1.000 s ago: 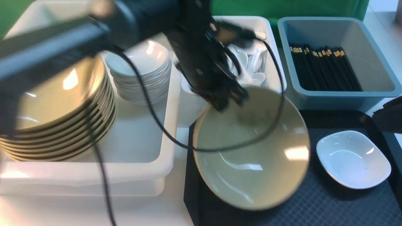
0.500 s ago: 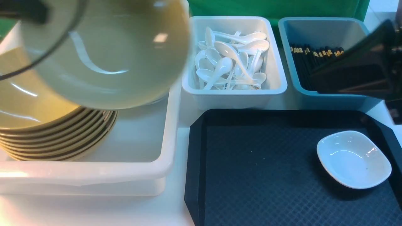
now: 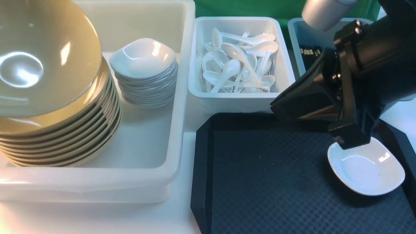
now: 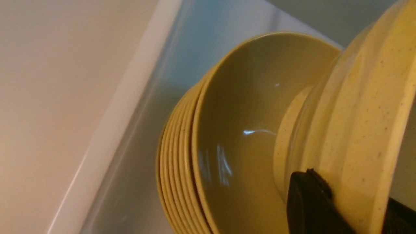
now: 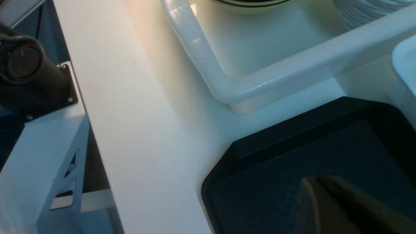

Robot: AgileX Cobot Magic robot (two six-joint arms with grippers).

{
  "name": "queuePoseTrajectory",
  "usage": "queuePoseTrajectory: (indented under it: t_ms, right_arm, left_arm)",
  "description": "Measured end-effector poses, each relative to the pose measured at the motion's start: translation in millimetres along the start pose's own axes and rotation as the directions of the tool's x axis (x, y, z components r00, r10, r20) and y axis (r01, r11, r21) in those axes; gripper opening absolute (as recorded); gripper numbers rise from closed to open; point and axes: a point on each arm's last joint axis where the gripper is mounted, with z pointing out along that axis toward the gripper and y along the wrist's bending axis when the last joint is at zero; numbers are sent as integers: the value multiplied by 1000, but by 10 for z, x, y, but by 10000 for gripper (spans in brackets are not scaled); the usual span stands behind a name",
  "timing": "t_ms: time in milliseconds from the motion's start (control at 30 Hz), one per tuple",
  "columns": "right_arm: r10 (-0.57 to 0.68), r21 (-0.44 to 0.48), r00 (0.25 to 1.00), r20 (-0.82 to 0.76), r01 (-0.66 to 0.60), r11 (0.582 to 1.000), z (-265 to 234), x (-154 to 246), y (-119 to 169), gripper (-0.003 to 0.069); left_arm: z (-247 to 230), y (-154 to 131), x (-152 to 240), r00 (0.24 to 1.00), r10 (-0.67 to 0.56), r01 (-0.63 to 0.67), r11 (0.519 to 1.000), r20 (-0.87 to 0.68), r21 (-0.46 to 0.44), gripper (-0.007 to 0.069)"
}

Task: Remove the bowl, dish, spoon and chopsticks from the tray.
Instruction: Use the left arm to put the noodle bowl into the large storage box on the left, then use the left arm to grab the plate

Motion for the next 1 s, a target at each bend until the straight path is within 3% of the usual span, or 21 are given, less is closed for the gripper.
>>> queuePoseTrajectory:
  t_ms: [233,533,700,867,1000]
  right_arm:
    - [-7,-2,1000,-3,7,1000,0,3,1,34]
    - [-25,-2,1000,-3,25,1000,0,3,1,34]
    - [-30,1,1000,-5,30,1000,0,4,-1,37]
    - [-49,33,998,-25,50,998,0,21,-32,39]
    - [-31,137,997,-74,41,990,-10,62,-128,42]
  left_arm:
    - [344,217,-58,998,-28,27,999,-58,-21,101]
    - [486,270,-7,981,92,-120,979,-168,-163,417]
    - [360,182,-84,984,102,-132,968,-146,-211,520]
    - [-45,-362,-181,976,215,-216,969,-19,-118,526]
    - [-198,-1151,39,923,385,-383,917,10,110,504]
